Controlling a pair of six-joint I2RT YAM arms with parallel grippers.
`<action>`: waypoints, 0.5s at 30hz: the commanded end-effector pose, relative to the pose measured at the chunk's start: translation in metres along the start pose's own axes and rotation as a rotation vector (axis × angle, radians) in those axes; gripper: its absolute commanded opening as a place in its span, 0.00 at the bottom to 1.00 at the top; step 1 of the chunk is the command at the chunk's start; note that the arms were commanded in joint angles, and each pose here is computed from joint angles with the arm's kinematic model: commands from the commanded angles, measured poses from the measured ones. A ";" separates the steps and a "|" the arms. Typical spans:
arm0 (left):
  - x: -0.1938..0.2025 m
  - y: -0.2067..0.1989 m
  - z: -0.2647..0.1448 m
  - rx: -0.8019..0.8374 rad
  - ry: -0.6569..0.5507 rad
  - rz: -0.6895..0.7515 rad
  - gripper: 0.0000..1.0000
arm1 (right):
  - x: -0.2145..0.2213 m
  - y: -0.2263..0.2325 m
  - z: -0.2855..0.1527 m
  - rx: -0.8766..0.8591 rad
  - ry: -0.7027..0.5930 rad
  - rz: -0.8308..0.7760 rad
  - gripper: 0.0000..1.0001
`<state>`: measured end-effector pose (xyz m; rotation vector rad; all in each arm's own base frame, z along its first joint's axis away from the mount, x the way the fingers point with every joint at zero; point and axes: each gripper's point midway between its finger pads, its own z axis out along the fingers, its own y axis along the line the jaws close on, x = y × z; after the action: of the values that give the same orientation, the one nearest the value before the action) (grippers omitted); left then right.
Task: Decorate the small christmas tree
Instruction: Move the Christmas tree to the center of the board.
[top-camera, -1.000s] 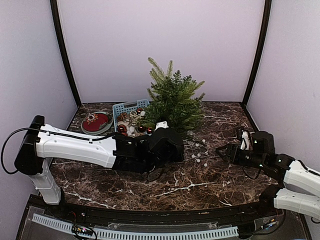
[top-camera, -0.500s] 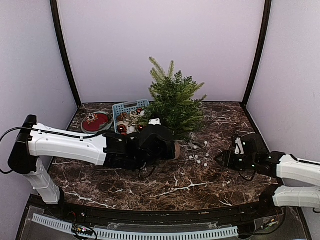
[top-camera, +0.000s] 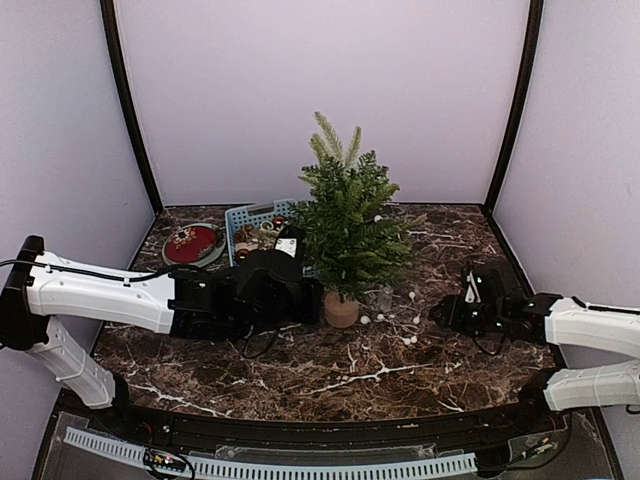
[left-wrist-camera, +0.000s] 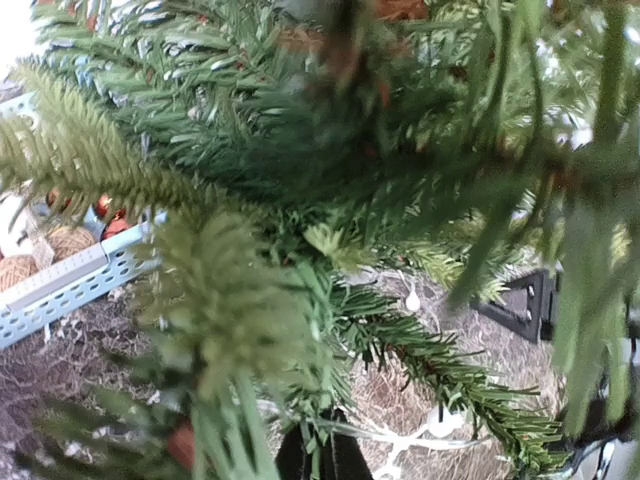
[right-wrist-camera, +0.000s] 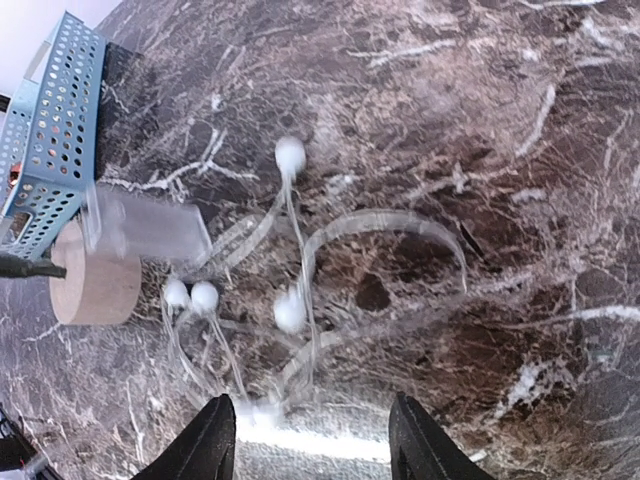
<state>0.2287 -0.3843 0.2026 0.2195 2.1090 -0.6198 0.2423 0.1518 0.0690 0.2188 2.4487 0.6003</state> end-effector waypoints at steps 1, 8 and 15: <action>-0.023 -0.012 -0.014 0.151 -0.033 0.060 0.00 | -0.020 0.017 -0.001 -0.021 -0.041 -0.020 0.54; -0.020 -0.002 -0.017 0.225 0.012 0.109 0.00 | -0.020 0.023 0.008 0.007 -0.013 -0.054 0.56; -0.027 0.004 -0.021 0.241 -0.002 0.129 0.05 | -0.011 0.023 0.029 0.101 0.034 -0.141 0.60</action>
<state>0.2328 -0.3674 0.2040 0.4559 2.0893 -0.7259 0.2573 0.1733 0.0629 0.1300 2.5142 0.5075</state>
